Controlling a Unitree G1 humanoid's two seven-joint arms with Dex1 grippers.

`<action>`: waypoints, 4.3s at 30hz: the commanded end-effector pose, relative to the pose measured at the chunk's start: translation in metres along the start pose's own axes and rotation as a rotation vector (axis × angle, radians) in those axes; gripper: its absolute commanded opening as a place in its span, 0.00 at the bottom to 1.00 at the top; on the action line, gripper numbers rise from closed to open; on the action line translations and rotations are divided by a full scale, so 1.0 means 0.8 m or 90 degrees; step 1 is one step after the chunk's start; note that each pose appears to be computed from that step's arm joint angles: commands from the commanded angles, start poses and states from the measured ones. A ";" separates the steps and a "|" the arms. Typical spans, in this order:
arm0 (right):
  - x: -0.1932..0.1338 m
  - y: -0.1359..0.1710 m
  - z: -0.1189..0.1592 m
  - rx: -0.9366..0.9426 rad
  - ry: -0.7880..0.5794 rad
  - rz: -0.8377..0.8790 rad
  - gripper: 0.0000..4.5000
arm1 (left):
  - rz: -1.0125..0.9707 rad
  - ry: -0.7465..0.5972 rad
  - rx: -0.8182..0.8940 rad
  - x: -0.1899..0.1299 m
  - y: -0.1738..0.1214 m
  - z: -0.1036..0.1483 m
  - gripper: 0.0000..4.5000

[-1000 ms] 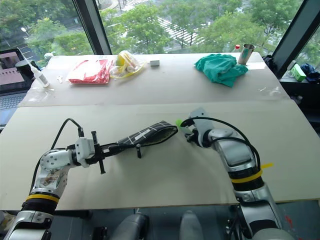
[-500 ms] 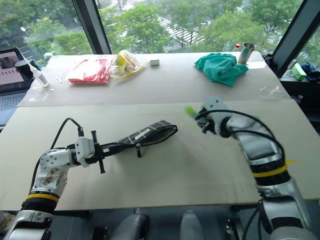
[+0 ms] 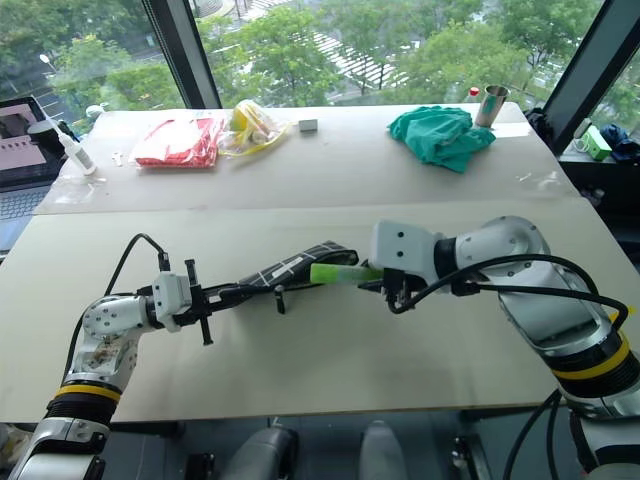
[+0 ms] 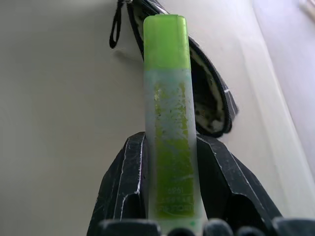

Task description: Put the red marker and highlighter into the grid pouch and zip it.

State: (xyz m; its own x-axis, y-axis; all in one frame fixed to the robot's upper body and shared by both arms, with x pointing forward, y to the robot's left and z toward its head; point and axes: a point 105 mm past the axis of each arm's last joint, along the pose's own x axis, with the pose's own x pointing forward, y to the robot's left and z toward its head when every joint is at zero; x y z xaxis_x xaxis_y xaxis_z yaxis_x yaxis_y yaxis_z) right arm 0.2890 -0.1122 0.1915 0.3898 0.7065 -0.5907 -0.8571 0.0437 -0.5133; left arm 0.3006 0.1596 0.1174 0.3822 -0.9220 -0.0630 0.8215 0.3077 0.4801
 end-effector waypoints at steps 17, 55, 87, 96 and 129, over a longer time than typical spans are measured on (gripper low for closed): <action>0.051 -0.025 0.029 -0.230 0.097 0.009 0.23 | -0.013 -0.018 0.005 0.008 0.001 0.007 0.00; -0.014 0.037 -0.033 0.360 -0.114 0.079 0.73 | -0.004 -0.014 0.004 0.003 0.002 0.006 0.00; 0.149 0.018 0.064 0.464 -0.207 0.070 0.62 | 0.006 -0.015 -0.002 0.008 0.007 0.003 0.00; 0.138 0.006 0.062 0.457 -0.213 0.045 0.02 | 0.006 -0.016 0.002 0.009 0.008 0.004 0.00; -0.038 -0.039 -0.063 0.200 0.005 -0.103 0.17 | 0.004 -0.012 0.010 0.005 0.011 0.003 0.00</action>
State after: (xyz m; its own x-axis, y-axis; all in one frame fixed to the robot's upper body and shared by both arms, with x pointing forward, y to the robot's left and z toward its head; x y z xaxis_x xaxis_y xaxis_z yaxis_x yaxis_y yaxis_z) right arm 0.3131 -0.1644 0.1705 0.4726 0.6596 -0.5844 -0.8811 0.3426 -0.3260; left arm 0.3056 0.1493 0.1160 0.3482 -0.9357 -0.0570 0.8336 0.2813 0.4755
